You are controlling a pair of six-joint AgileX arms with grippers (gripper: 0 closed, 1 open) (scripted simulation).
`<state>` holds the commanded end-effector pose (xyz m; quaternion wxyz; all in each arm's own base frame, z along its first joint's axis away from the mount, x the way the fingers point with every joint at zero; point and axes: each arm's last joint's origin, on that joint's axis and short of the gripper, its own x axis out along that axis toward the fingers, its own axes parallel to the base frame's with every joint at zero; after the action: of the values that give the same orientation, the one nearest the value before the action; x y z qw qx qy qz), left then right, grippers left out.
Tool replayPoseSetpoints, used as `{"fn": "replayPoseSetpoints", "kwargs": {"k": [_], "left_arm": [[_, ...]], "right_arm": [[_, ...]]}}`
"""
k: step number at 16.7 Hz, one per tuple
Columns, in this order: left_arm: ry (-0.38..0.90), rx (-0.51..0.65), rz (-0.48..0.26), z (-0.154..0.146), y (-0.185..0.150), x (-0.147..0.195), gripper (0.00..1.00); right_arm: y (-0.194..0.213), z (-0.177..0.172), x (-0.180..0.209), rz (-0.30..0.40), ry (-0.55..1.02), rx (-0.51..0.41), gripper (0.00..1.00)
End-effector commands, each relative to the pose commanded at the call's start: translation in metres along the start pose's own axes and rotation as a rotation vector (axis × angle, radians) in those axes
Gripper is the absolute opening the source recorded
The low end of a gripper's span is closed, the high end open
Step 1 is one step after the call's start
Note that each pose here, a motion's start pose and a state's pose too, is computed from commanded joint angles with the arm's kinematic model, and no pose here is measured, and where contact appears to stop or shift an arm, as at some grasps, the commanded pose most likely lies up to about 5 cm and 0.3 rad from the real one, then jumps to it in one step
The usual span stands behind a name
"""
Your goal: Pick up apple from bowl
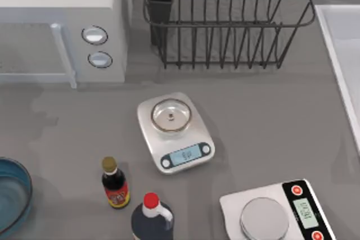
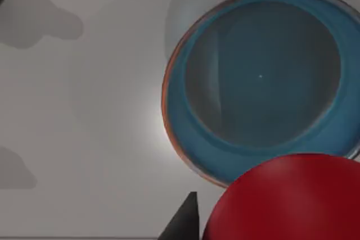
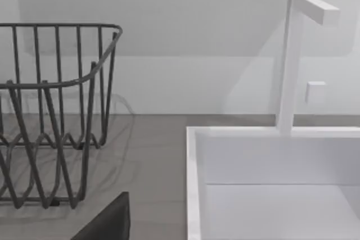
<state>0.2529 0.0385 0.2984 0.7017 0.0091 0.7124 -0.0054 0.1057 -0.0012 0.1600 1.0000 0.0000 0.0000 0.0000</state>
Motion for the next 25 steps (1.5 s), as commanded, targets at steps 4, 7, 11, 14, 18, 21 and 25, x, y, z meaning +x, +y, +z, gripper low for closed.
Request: {"fn": "replayPoseSetpoints", "kwargs": {"k": [4, 7, 11, 14, 18, 21, 25], "left_arm": [[-0.027, -0.001, 0.004, -0.023, -0.004, -0.060, 0.00], [-0.039, -0.001, 0.006, -0.033, -0.006, -0.077, 0.00], [-0.036, -0.003, 0.006, -0.033, -0.004, -0.076, 0.00], [-0.028, -0.004, 0.004, -0.022, -0.011, -0.072, 0.00], [-0.008, -0.004, 0.001, 0.017, -0.059, -0.055, 0.00], [-0.001, 0.000, 0.004, 0.038, -0.133, -0.032, 0.00], [-0.004, 0.000, 0.005, 0.033, -0.236, 0.003, 0.00]], "right_arm": [[0.000, 0.000, 0.000, 0.000, 0.000, 0.000, 1.00], [0.000, 0.000, 0.000, 0.000, 0.000, 0.000, 1.00], [0.000, 0.000, 0.000, 0.000, 0.000, 0.000, 1.00], [0.000, 0.000, 0.000, 0.000, 0.000, 0.000, 1.00], [0.000, 0.000, 0.000, 0.000, 0.000, 0.000, 1.00], [0.000, 0.000, 0.000, 0.000, 0.000, 0.000, 1.00], [0.000, 0.000, 0.000, 0.000, 0.000, 0.000, 1.00]]}}
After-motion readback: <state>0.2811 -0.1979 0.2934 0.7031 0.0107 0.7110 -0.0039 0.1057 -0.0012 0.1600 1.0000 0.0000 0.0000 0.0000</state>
